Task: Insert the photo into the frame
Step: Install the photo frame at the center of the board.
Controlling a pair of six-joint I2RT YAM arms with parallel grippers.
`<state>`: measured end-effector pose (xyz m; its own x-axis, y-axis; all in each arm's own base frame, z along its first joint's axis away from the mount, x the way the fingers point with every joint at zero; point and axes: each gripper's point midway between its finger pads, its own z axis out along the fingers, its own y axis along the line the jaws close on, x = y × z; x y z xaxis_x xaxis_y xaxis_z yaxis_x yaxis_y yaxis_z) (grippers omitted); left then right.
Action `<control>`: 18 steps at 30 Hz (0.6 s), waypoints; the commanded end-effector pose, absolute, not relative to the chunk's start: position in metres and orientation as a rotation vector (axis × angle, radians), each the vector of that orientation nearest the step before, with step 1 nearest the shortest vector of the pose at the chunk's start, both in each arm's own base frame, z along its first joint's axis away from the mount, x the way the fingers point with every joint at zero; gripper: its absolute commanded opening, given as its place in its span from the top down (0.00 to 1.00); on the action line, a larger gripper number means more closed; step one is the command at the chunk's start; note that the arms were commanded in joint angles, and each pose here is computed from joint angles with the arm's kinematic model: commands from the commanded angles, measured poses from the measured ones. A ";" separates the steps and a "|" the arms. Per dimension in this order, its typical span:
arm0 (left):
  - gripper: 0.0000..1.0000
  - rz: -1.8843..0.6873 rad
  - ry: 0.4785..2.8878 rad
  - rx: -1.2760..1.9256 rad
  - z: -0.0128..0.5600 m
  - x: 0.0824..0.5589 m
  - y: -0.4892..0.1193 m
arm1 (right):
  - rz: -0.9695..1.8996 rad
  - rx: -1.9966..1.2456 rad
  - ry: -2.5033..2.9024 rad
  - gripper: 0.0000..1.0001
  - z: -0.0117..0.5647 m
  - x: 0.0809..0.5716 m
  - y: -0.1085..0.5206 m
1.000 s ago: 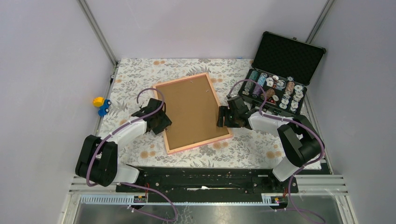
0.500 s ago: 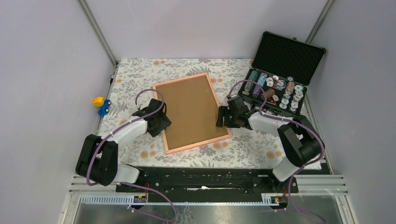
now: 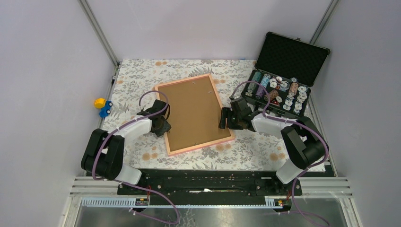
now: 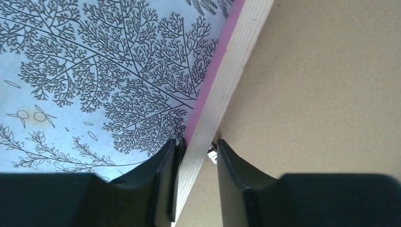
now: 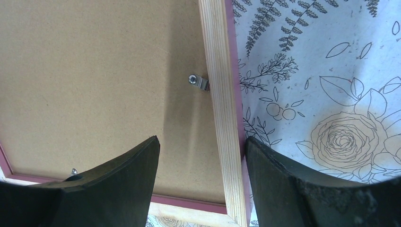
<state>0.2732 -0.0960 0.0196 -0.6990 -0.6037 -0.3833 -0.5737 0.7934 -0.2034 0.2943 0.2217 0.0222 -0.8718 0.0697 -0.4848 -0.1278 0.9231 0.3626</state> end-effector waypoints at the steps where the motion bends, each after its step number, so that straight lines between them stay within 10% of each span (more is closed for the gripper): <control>1: 0.72 -0.039 2.564 -0.883 0.010 0.267 -0.090 | 0.637 -0.065 2.556 0.27 0.030 0.290 0.239; 6: 0.99 -0.064 2.570 -0.888 0.011 0.266 -0.093 | 0.648 -0.066 2.561 0.28 0.028 0.290 0.241; 15: 1.00 -0.118 2.520 -0.836 0.021 0.271 -0.094 | 0.648 -0.065 2.565 0.27 0.028 0.290 0.241; 18: 0.65 -0.143 2.499 -0.761 0.035 0.278 -0.096 | 0.652 -0.062 2.562 0.27 0.029 0.290 0.242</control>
<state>0.2751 -0.0926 0.0229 -0.7072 -0.5664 -0.4232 -0.5304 0.8208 -0.2123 0.2944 0.2217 0.0222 -0.8716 0.0699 -0.4852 -0.1278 0.9232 0.3625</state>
